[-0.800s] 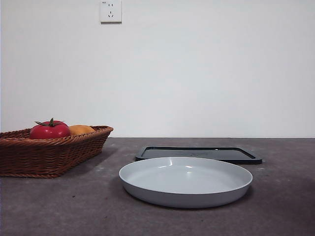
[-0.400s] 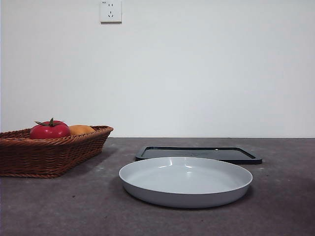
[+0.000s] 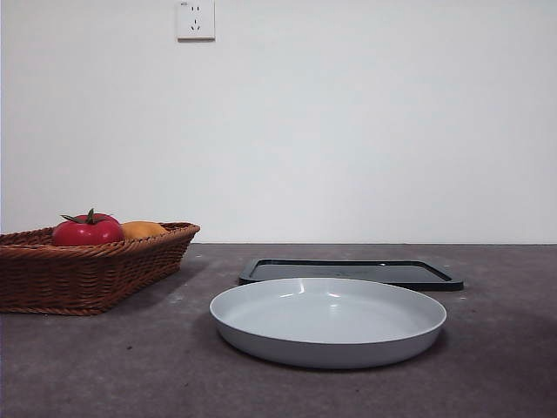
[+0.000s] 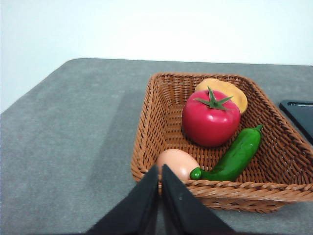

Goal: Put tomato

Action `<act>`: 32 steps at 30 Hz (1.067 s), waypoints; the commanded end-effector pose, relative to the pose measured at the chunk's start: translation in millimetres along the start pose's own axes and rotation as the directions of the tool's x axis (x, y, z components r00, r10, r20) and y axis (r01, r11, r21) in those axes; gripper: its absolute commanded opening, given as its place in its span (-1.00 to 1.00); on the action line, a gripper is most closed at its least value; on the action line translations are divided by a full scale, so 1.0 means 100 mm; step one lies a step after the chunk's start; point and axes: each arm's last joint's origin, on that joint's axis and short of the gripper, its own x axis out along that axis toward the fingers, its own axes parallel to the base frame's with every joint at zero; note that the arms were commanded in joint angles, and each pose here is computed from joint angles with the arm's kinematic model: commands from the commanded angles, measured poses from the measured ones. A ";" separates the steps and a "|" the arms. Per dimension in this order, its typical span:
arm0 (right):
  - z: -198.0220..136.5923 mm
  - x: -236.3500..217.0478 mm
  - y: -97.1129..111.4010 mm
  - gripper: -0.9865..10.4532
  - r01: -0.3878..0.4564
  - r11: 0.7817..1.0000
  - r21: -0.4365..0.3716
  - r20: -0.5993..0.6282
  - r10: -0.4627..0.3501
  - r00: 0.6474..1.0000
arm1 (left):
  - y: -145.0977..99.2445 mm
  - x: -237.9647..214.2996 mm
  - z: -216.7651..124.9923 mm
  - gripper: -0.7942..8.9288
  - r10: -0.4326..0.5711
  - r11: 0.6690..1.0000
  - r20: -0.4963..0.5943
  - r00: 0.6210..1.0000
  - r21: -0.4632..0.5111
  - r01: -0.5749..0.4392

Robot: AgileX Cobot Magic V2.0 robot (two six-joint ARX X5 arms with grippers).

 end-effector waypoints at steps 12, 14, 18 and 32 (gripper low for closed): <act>0.69 -0.28 0.07 -0.82 -0.049 0.981 0.188 0.151 0.020 0.988 | -0.01 -0.13 0.54 -0.82 0.003 0.994 0.100 0.995 -0.110 0.008; 0.80 -0.32 0.09 -0.82 -0.067 0.980 0.185 0.136 0.042 0.990 | -0.01 -0.13 0.64 -0.82 0.003 0.994 0.099 0.995 -0.111 0.008; 1.04 -0.37 0.13 -0.82 -0.121 0.976 0.182 0.096 0.105 0.990 | -0.02 -0.12 0.88 -0.82 0.003 0.994 0.086 0.996 -0.111 0.007; 1.95 -0.40 0.23 -0.82 -0.160 0.969 0.190 0.001 0.163 0.987 | -0.05 -0.06 1.97 -0.82 -0.023 0.994 -0.012 1.000 -0.107 0.021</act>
